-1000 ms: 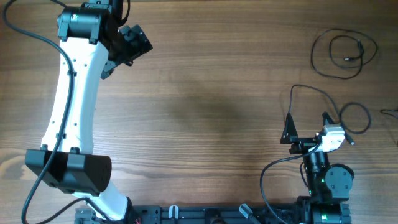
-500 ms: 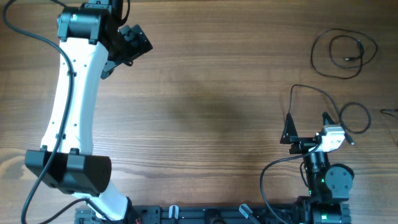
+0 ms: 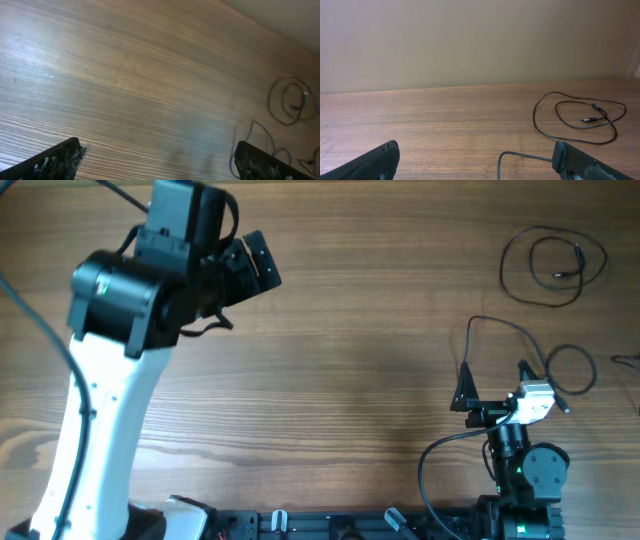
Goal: Untangle cables
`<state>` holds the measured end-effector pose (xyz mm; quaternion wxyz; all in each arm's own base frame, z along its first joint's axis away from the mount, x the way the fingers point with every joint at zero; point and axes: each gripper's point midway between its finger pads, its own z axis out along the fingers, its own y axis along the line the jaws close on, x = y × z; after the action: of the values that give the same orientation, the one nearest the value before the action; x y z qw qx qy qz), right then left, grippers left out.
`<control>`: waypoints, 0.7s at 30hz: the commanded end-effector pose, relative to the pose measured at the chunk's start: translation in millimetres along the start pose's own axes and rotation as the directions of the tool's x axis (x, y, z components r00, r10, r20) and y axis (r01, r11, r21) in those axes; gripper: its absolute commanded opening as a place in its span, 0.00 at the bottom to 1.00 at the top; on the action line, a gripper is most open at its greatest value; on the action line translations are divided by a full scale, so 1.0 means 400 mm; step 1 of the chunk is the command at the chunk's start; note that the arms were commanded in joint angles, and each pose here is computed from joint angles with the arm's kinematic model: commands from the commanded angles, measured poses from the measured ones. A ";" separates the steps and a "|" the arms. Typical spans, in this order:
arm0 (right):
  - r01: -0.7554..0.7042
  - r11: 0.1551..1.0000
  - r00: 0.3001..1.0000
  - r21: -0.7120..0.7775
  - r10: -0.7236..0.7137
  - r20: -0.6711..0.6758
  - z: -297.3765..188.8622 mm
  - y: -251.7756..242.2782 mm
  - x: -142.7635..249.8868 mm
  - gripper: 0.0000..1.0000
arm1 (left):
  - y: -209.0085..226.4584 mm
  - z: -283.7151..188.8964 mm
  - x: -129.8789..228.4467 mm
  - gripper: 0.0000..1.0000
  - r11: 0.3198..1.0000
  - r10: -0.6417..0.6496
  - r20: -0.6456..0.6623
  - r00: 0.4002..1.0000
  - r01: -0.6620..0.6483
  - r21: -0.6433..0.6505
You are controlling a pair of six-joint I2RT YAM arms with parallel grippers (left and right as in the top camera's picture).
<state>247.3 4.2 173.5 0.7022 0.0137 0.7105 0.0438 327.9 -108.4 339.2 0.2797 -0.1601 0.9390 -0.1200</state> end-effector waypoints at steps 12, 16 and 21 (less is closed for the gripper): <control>0.010 1.000 1.000 0.012 -0.010 0.011 -0.001 -0.004 -0.004 1.00 | 0.099 -0.184 -0.052 1.00 0.998 0.022 0.188 0.982 -0.032 0.051; 0.010 1.000 1.000 0.012 -0.010 0.011 -0.001 -0.004 -0.004 1.00 | 0.109 -0.254 -0.039 1.00 0.996 0.024 0.250 0.968 -0.046 0.081; 0.010 1.000 1.000 0.012 -0.010 0.011 -0.001 -0.004 -0.004 1.00 | 0.158 -0.337 0.030 1.00 0.992 0.022 0.343 0.939 -0.063 0.110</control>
<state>247.3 4.2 173.5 0.7022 0.0137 0.7105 0.0438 259.6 -43.9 421.1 0.4212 -0.1530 0.8836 -0.1360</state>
